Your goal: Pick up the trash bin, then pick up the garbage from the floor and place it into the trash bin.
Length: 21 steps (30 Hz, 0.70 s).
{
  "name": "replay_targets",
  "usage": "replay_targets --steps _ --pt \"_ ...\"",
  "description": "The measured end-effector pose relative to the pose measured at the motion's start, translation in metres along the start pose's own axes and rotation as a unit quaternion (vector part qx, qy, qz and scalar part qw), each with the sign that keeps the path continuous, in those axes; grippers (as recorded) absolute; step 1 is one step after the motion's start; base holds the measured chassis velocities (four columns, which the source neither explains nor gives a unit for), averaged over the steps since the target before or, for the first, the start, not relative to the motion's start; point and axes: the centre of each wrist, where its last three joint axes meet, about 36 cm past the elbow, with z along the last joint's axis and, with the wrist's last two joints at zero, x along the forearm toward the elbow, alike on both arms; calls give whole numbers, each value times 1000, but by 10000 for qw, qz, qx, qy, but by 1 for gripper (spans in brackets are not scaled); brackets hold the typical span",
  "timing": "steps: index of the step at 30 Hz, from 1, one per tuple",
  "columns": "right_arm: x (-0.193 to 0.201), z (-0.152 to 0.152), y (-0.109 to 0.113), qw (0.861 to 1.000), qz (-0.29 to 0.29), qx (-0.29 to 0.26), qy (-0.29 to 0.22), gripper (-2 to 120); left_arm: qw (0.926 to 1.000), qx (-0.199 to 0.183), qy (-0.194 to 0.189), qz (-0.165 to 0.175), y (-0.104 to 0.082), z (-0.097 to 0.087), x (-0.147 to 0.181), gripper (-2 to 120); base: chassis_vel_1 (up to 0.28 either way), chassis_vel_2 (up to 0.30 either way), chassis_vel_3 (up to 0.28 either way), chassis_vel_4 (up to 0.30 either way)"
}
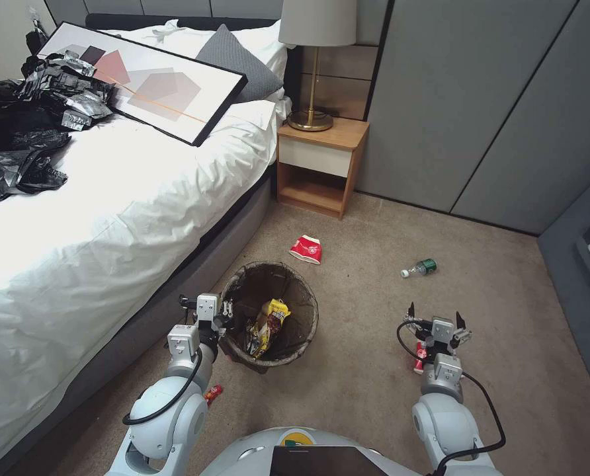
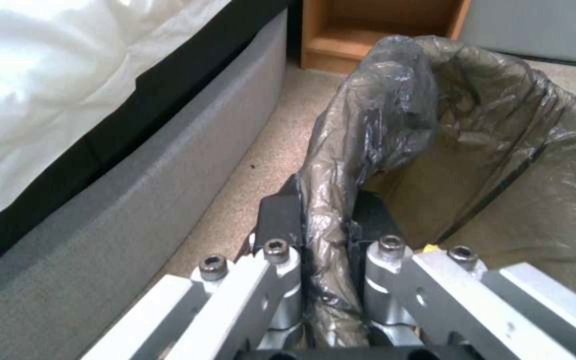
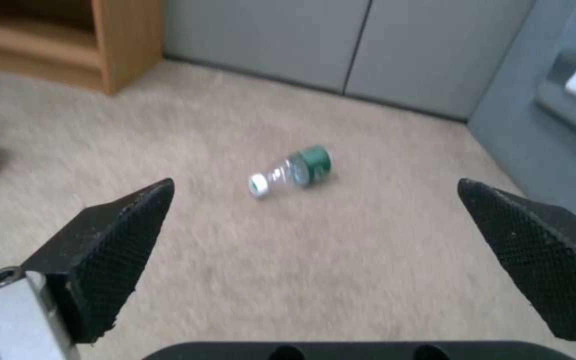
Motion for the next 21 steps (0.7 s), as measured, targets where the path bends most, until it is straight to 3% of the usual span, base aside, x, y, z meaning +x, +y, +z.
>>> replay_targets --steps 15,21 --pt "-45 80 -23 9916 132 271 1261 100 10000 -38 12 13 0 0 2 7 0 0 0 0" --pt "-56 97 -31 9891 37 331 1435 100 10000 -48 12 22 -1 0 3 7 0 0 0 0"
